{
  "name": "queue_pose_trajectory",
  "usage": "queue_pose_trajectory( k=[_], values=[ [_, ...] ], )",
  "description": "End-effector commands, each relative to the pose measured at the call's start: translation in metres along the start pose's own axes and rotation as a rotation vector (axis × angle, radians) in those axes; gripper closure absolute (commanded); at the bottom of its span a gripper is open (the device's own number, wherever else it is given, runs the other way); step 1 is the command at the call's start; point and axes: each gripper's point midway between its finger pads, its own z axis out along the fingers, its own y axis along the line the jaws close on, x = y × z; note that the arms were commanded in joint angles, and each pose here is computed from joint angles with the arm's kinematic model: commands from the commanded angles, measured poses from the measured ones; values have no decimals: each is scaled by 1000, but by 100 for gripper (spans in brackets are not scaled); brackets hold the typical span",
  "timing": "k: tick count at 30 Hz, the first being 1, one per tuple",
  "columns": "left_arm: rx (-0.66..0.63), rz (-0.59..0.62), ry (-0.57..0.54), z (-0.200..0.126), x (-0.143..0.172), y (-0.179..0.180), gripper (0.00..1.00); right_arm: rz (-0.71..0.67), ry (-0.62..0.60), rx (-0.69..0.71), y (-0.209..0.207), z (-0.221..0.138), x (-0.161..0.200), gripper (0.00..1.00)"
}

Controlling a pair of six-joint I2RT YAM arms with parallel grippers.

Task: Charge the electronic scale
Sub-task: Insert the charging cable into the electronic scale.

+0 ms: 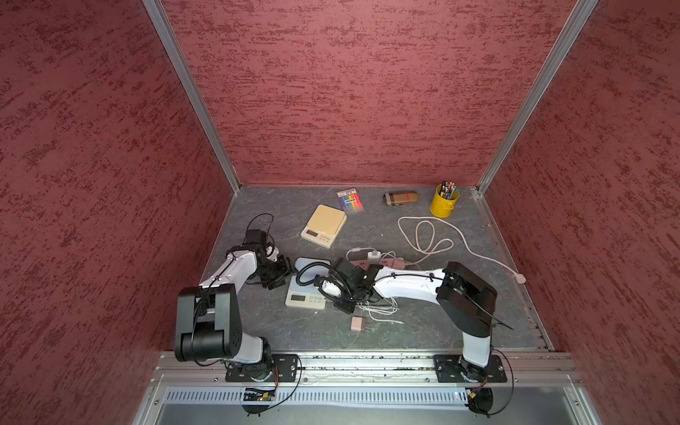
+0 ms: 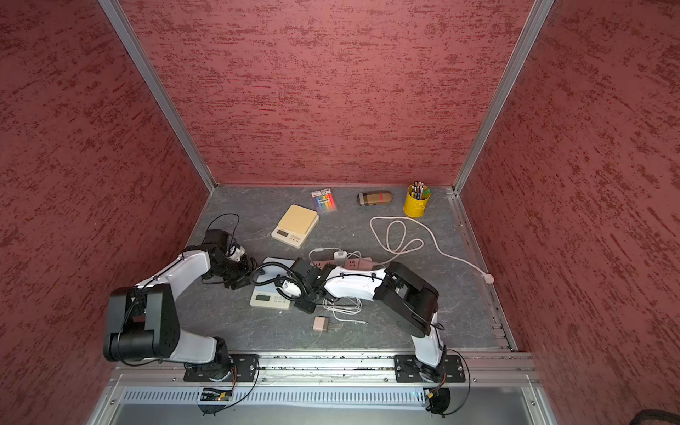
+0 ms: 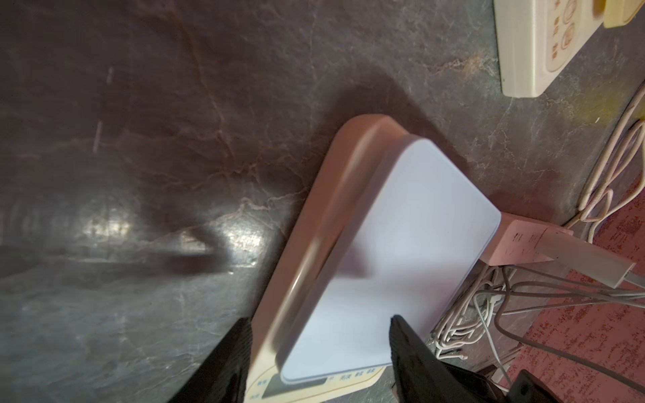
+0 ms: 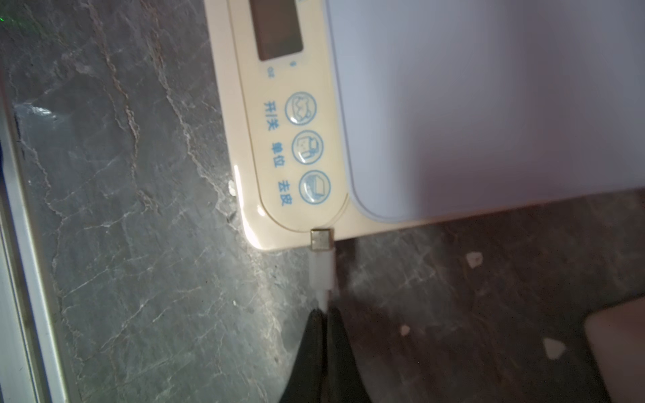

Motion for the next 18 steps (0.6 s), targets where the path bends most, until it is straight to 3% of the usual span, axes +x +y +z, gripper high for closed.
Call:
queue_pose_trajectory(
  k=[1, 4, 6, 14, 18],
  values=[
    [5, 85, -42, -19, -11, -13, 36, -30, -61, -15, 7, -7, -19, 100],
    [-9, 232, -84, -35, -7, -37, 37, -33, -136, 23, 0, -27, -26, 100],
    [66, 272, -73, -38, 3, -58, 38, -13, -193, 22, -5, -40, -29, 100],
    [291, 244, 81, -26, 58, -106, 43, 107, -286, 14, -13, -57, -37, 100],
    [173, 150, 28, -21, 49, -73, 42, 175, -296, -4, -12, -54, -36, 100]
  ],
)
